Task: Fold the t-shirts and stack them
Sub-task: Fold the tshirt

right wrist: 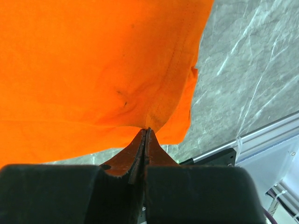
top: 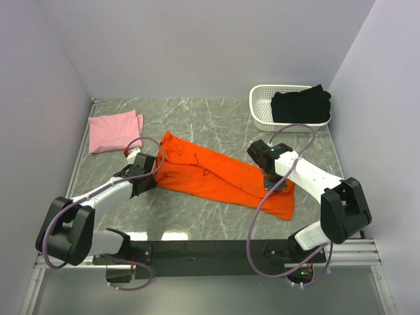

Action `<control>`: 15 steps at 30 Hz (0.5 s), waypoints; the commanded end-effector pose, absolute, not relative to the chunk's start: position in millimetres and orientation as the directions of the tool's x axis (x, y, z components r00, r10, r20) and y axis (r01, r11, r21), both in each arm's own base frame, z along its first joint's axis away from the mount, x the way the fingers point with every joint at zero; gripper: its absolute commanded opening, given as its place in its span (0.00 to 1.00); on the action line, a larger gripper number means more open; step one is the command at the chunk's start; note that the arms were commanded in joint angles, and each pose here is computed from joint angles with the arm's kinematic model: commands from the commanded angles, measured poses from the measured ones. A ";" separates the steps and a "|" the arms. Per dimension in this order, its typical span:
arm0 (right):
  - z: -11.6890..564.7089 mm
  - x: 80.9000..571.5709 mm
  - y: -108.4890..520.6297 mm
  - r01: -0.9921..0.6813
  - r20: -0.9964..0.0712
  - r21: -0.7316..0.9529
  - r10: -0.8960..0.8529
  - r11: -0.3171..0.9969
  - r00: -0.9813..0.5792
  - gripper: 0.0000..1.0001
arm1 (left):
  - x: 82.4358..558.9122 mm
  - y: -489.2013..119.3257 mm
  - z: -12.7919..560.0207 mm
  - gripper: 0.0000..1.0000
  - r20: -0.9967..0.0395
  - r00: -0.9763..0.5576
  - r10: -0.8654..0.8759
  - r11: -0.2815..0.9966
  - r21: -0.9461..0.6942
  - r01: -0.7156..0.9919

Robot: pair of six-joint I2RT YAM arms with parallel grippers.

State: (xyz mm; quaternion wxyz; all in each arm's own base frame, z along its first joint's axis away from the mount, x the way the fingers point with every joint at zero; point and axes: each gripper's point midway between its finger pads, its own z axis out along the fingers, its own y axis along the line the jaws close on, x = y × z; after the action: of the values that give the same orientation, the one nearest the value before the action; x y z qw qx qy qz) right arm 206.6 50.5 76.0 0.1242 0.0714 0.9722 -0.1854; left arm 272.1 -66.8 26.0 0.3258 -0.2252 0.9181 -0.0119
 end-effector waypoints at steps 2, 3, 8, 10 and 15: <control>79.5 207.9 52.8 0.191 -0.304 -0.318 0.091 0.929 -0.948 0.00 | 287.7 -72.4 31.9 0.21 -0.583 -0.690 -0.428 0.899 -0.197 -0.391; 78.4 206.4 51.9 0.192 -0.299 -0.320 0.094 0.928 -0.950 0.00 | 289.2 -72.9 30.6 0.17 -0.578 -0.697 -0.424 0.902 -0.195 -0.386; 78.2 203.5 50.3 0.197 -0.297 -0.323 0.098 0.926 -0.950 0.00 | 297.9 -68.1 41.4 0.01 -0.596 -0.691 -0.408 0.906 -0.172 -0.386; 79.3 202.1 49.3 0.197 -0.298 -0.326 0.097 0.925 -0.950 0.00 | 304.3 -63.6 49.6 0.01 -0.619 -0.673 -0.405 0.904 -0.158 -0.398; 79.1 197.2 47.3 0.192 -0.287 -0.332 0.094 0.924 -0.953 0.00 | 313.6 -58.8 52.2 0.01 -0.620 -0.686 -0.380 0.906 -0.101 -0.410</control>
State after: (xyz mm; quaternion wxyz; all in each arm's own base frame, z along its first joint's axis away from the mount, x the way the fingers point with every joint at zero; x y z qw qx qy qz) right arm 202.4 49.2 75.5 0.1265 0.0719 0.9725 -0.1819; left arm 300.9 -66.3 41.3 0.3206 -0.2211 0.9210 -0.0024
